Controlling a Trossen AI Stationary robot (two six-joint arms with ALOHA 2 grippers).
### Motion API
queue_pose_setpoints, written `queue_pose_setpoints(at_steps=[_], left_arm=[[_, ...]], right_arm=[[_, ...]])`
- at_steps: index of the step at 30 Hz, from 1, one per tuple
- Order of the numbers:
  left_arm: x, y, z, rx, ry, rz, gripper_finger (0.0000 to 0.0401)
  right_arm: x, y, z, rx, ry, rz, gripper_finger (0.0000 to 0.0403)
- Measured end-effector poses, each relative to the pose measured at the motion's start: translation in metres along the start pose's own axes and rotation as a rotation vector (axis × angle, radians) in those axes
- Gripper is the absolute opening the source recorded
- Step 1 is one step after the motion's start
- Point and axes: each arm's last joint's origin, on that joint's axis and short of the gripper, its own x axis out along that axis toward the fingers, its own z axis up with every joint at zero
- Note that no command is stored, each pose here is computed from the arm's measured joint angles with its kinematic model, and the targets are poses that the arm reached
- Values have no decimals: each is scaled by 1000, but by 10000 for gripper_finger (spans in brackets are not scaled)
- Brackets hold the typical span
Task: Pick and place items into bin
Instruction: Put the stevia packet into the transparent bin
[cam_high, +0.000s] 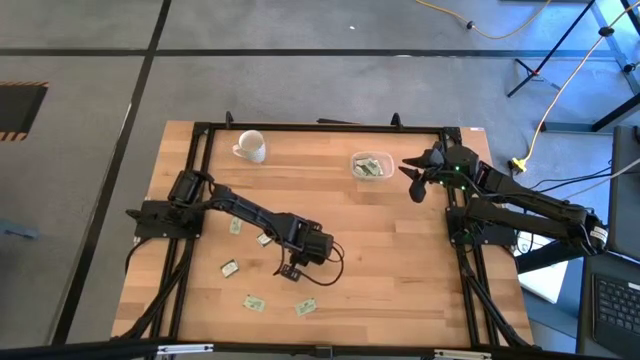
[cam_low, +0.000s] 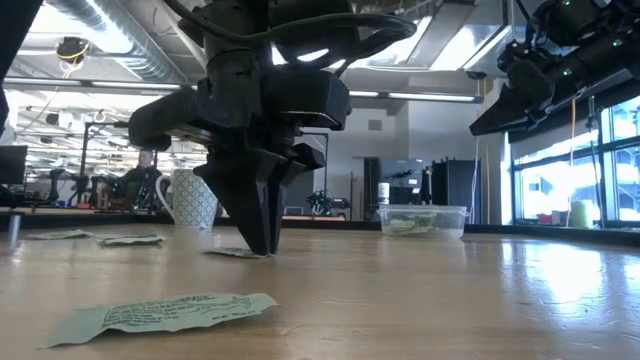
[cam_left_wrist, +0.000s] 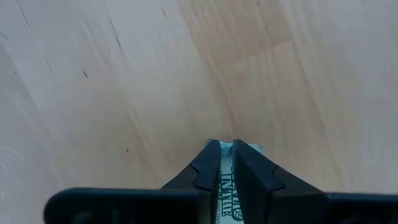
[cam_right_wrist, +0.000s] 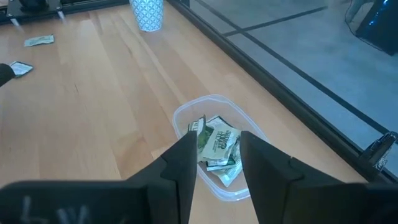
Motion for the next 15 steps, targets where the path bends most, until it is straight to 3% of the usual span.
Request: queue_pose_setpoints(at_steps=[7,15], left_arm=[[0,0,0,-1,0,-2,5],[-5,9,1,25,4,26,3]], right_arm=[[0,0,0,0,1,0,126],[0,0,0,0,0,0,126]])
